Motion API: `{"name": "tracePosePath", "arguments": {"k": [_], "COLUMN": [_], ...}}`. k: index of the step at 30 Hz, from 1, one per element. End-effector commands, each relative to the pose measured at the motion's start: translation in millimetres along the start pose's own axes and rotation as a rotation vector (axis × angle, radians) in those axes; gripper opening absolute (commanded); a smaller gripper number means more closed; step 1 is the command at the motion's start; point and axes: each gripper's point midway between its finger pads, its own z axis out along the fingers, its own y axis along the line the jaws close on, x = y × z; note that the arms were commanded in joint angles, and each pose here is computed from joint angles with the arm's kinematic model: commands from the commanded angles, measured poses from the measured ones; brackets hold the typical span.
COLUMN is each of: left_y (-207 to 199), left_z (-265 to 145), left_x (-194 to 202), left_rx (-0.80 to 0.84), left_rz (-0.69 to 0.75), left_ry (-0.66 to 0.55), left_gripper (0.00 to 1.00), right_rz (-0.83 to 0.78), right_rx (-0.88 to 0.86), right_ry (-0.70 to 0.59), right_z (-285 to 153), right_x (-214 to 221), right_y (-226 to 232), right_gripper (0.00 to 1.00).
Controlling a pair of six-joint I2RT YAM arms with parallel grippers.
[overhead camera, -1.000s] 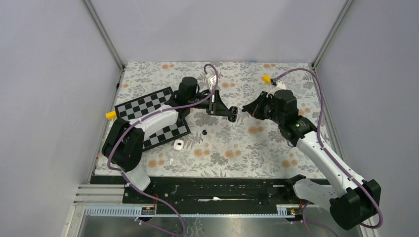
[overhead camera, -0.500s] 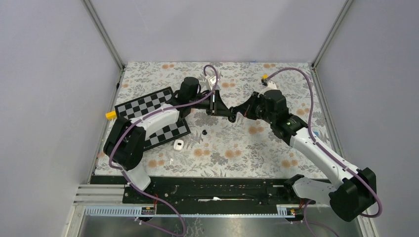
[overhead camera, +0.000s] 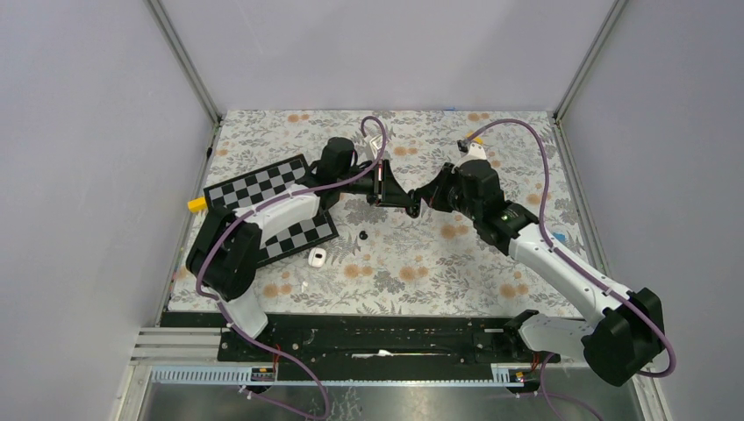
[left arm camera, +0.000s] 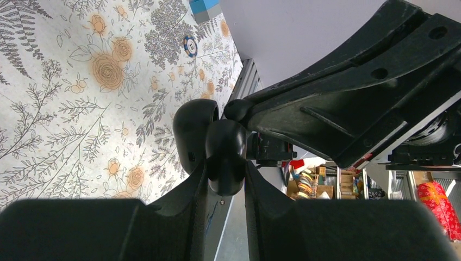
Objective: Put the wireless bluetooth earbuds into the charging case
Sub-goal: Insert the right earbud into the right side groove of the charging case.
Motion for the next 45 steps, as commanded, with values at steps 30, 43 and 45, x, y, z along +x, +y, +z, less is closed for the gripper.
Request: {"name": "tracePosePath", "arguments": {"k": [30, 43, 45], "left_y": [-14, -13, -12], "left_z": [-8, -8, -8], "left_x": [-16, -16, -15], "left_rx": [0.096, 0.080, 0.082], "left_rz": [0.005, 0.009, 0.012], "left_ry": [-0.052, -0.053, -0.050], "left_gripper": [0.00, 0.00, 0.00], "right_rz": [-0.079, -0.058, -0.053], "right_rx": [0.037, 0.030, 0.023], "right_ry": [-0.103, -0.120, -0.138], "right_z": [16, 16, 12], "right_x": [-8, -15, -20], "right_y": [1, 11, 14], "right_gripper": [0.00, 0.41, 0.50]}}
